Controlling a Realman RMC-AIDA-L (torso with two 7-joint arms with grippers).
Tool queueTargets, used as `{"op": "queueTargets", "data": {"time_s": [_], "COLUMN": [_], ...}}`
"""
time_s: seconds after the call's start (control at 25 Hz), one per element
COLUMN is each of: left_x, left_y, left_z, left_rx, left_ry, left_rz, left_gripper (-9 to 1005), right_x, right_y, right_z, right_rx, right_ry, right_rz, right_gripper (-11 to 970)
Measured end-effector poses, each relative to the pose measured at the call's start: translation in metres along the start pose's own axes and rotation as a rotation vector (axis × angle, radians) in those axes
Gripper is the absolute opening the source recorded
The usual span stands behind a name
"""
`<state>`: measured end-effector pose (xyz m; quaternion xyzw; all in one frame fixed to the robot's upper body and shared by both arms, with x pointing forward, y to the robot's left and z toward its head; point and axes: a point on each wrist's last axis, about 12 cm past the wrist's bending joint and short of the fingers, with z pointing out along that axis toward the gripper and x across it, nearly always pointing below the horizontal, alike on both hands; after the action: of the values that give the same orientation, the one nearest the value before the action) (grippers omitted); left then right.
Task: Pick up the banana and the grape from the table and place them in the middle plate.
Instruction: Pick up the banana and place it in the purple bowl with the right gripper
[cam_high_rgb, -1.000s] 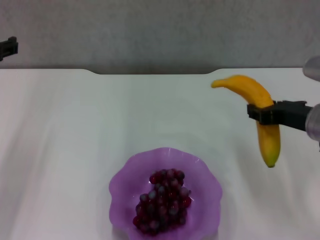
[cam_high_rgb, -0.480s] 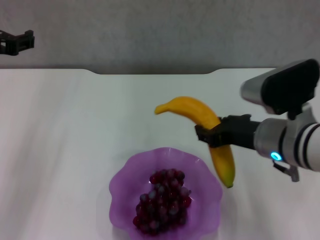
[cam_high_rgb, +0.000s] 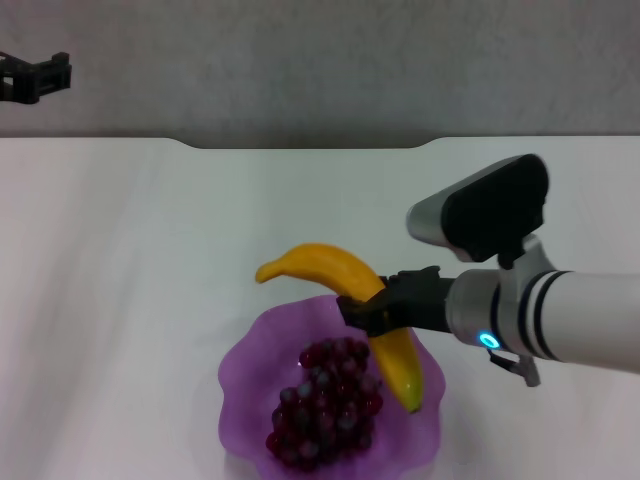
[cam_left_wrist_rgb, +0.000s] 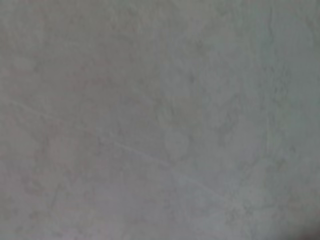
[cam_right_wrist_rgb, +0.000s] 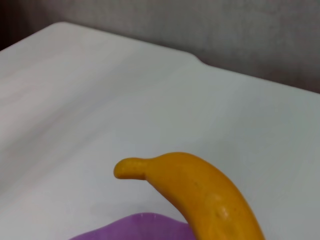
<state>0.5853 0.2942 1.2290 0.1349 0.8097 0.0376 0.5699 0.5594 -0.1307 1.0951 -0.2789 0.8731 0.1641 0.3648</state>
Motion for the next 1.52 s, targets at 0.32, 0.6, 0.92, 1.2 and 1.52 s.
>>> {"op": "queueTargets", "data": {"time_s": [0.32, 0.6, 0.92, 1.2, 1.52], "left_x": [-0.003, -0.003, -0.003, -0.003, -0.001], "left_y": [-0.002, -0.002, -0.002, -0.002, -0.001], "left_z": [0.001, 0.001, 0.001, 0.0, -0.001], "left_rx": [0.008, 0.009, 0.009, 0.007, 0.005], "left_ry": [-0.002, -0.001, 0.001, -0.002, 0.007], "left_rz": [0.004, 0.006, 0.006, 0.009, 0.013], "left_gripper": [860, 860, 859, 859, 859], "right_x": [0.007, 0.008, 0.011, 0.013, 0.015], "right_y": [0.004, 0.017, 0.033, 0.035, 0.029], "right_z": [0.015, 0.023, 0.025, 0.025, 0.022], "right_rx": [-0.018, -0.057, -0.098, -0.104, -0.092], "right_ry": [0.041, 0.057, 0.087, 0.101, 0.097], "right_rz": [-0.019, -0.05, -0.109, -0.122, -0.097], "right_gripper": [507, 507, 507, 507, 650]}}
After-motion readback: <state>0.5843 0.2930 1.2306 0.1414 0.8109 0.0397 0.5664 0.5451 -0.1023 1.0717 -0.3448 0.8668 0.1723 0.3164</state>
